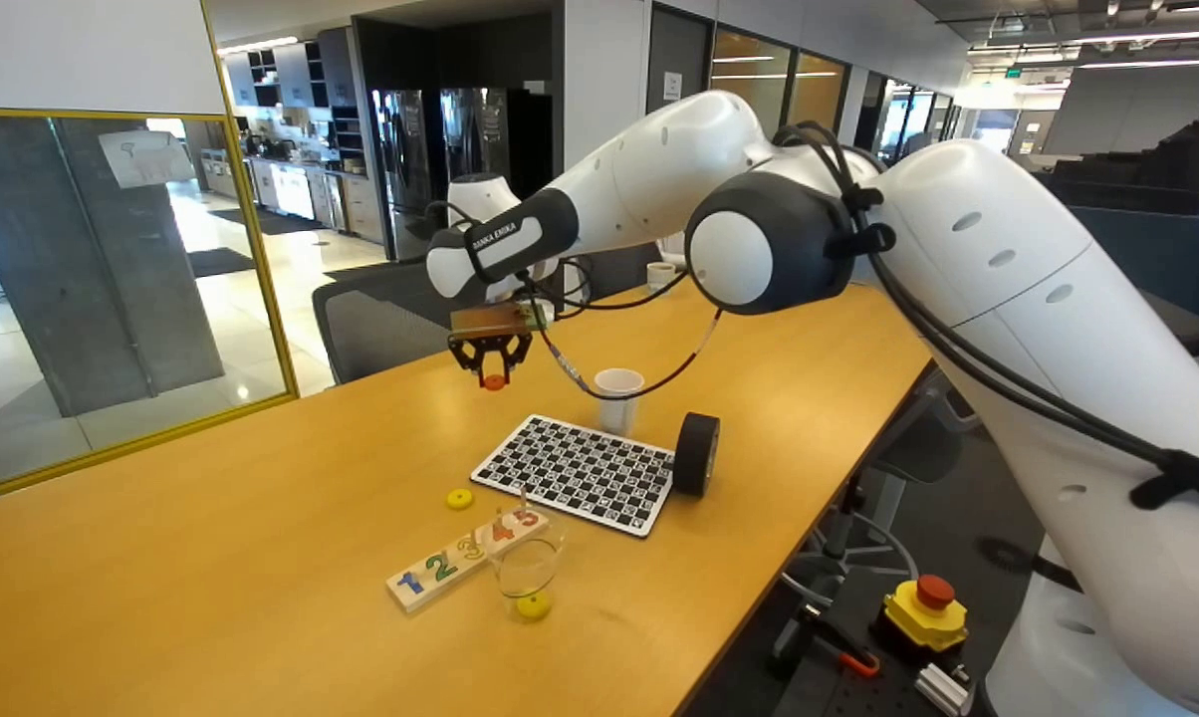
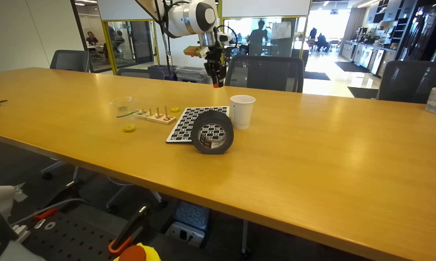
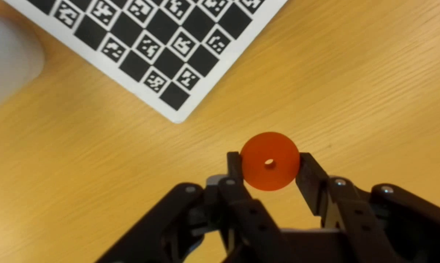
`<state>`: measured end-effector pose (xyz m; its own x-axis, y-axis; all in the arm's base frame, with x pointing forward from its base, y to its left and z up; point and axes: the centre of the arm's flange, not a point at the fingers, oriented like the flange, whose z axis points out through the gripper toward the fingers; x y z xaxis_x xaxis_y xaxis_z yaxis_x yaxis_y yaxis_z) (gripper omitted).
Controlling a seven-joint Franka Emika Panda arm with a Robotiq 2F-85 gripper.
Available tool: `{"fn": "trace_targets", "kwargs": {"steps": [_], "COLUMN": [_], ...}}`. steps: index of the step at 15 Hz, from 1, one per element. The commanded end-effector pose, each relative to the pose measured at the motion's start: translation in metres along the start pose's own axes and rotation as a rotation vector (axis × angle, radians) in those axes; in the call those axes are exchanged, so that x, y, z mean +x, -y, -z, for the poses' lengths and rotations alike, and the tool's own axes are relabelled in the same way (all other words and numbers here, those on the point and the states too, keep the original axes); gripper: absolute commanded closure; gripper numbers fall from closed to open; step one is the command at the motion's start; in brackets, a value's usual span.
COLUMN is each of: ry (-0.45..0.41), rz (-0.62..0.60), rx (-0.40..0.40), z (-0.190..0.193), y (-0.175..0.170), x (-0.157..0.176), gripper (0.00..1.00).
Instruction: Pick up the yellow objects from the table and put them in the colorless cup, then pick up the orange objects from the table and put them in the white cup
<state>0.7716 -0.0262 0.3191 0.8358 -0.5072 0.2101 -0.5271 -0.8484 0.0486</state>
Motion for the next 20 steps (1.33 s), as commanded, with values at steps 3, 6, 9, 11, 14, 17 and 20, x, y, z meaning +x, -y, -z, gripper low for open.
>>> {"fn": "trace_targets", "kwargs": {"steps": [3, 6, 9, 11, 14, 17, 20], "ry": [0.000, 0.009, 0.001, -0.003, -0.001, -0.001, -0.013], "rz": [-0.157, -0.216, -0.270, -0.304, -0.359, -0.397, -0.426], "rx": [-0.062, -0.075, -0.091, -0.099, -0.112, -0.107, -0.103], "z": [0.028, 0.035, 0.039, 0.039, 0.037, 0.038, 0.040], "y": [-0.084, -0.111, -0.132, -0.146, -0.160, -0.170, -0.176], "x": [-0.048, -0.061, -0.075, -0.084, -0.090, -0.091, -0.087], "gripper": [0.82, 0.82, 0.82, 0.82, 0.82, 0.82, 0.82]}}
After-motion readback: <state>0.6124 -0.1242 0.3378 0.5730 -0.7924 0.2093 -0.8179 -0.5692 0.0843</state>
